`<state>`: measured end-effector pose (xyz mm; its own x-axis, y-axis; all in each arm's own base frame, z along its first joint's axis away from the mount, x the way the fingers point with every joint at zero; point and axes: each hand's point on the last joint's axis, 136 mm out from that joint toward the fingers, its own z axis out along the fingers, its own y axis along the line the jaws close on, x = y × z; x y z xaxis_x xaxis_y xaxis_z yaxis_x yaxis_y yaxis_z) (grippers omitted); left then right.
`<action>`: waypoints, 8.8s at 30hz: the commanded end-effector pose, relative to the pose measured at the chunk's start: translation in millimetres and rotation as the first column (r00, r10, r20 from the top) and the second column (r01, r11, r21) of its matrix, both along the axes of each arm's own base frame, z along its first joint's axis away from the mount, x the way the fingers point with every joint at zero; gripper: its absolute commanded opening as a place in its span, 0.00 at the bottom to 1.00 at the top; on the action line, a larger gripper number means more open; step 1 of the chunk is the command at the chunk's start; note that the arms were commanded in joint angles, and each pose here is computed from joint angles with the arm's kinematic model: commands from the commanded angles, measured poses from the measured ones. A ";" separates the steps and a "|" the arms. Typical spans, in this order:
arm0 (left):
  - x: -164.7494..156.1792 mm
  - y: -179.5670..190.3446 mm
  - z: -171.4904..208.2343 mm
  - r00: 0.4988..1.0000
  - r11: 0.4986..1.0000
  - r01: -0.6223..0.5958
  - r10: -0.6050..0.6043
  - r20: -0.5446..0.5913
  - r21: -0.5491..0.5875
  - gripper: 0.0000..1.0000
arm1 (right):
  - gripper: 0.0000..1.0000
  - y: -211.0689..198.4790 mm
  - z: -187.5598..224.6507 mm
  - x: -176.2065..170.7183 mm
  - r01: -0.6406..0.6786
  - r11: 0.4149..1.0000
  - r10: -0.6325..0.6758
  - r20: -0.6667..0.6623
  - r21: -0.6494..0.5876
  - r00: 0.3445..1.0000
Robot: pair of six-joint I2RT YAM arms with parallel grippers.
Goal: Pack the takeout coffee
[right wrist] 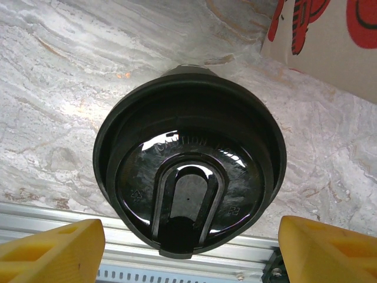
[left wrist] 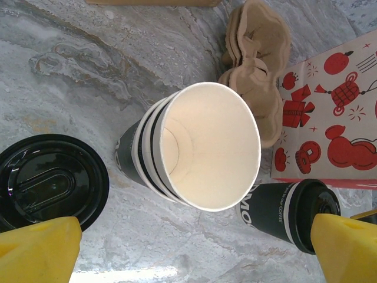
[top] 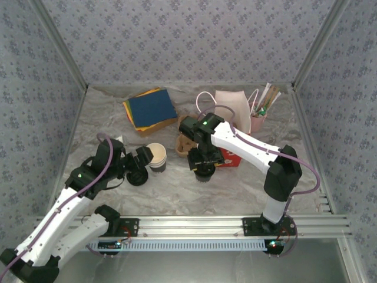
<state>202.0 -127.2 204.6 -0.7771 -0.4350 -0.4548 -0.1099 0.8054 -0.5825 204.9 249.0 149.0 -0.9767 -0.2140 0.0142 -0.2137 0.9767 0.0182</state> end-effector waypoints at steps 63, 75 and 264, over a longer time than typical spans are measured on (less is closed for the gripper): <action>0.4 -7.5 5.7 0.999 0.999 0.038 -0.038 0.019 -0.015 1.00 | 0.80 -1.7 -8.1 0.0 -0.007 0.999 0.007 -0.001 -0.053 1.000; 1.2 -7.8 5.1 0.999 0.999 0.037 -0.037 0.020 -0.015 1.00 | 0.81 1.5 3.0 1.7 -0.008 0.999 0.008 0.013 -0.037 1.000; 19.2 -32.0 42.4 0.988 0.993 0.118 -0.117 0.096 -0.013 1.00 | 0.70 -23.1 174.0 -7.5 -0.150 0.985 0.118 0.294 0.090 0.949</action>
<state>215.8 -156.0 226.9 -0.8036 -0.3569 -0.4763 -0.0041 0.8036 -0.5952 222.1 269.1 314.0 -0.8858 -0.2945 -0.3586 -0.3575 0.9258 0.1230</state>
